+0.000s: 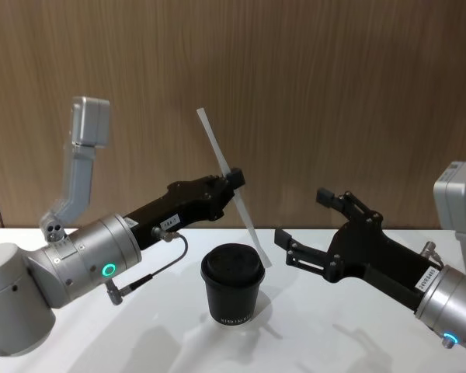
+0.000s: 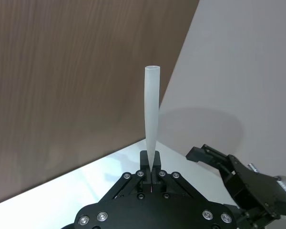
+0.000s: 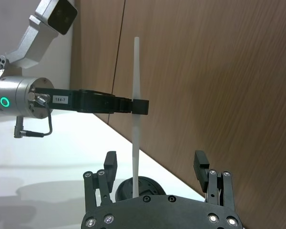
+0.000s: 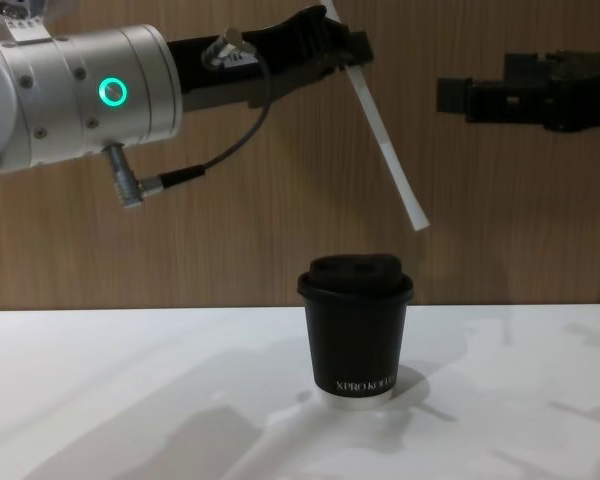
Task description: Pick up the straw with one hand, pass it to the other hand, and insert it into the cup.
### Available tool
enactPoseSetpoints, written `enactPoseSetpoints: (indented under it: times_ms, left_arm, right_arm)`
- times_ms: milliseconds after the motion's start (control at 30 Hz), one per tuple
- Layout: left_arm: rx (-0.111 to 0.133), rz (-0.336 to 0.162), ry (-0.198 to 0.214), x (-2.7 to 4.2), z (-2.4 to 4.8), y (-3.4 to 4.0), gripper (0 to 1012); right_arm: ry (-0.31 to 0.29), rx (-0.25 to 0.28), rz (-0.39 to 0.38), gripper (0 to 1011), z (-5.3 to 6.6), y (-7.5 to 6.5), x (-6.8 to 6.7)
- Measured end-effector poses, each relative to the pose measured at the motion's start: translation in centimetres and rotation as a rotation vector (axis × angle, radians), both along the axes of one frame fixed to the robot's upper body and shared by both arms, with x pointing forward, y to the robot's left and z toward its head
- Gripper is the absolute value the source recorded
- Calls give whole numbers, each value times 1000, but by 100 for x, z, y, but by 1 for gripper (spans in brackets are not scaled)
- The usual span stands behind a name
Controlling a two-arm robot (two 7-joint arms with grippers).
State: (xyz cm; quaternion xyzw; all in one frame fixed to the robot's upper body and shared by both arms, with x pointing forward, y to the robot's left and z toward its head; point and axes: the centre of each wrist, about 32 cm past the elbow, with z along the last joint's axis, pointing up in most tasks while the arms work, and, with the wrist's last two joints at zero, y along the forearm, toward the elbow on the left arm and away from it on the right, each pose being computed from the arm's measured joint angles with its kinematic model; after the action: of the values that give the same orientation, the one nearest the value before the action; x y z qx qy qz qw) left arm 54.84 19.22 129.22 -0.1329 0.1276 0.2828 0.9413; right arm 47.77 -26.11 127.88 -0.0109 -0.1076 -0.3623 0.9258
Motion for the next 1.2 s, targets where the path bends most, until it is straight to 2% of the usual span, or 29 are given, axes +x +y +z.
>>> enactPoseSetpoints:
  times_ms: [533,867,1200]
  left_arm:
    - [106,84,-88,-95,72,86,3]
    - [166,107,-126,-107,98,103,3]
    - [212,138,-157,-99,95,92,4]
  right_arm:
    - [0,0,0,1001,0,0,0]
    - [0,0,0,1001,0,0,0]
    - [0,0,0,1001,0,0,0]
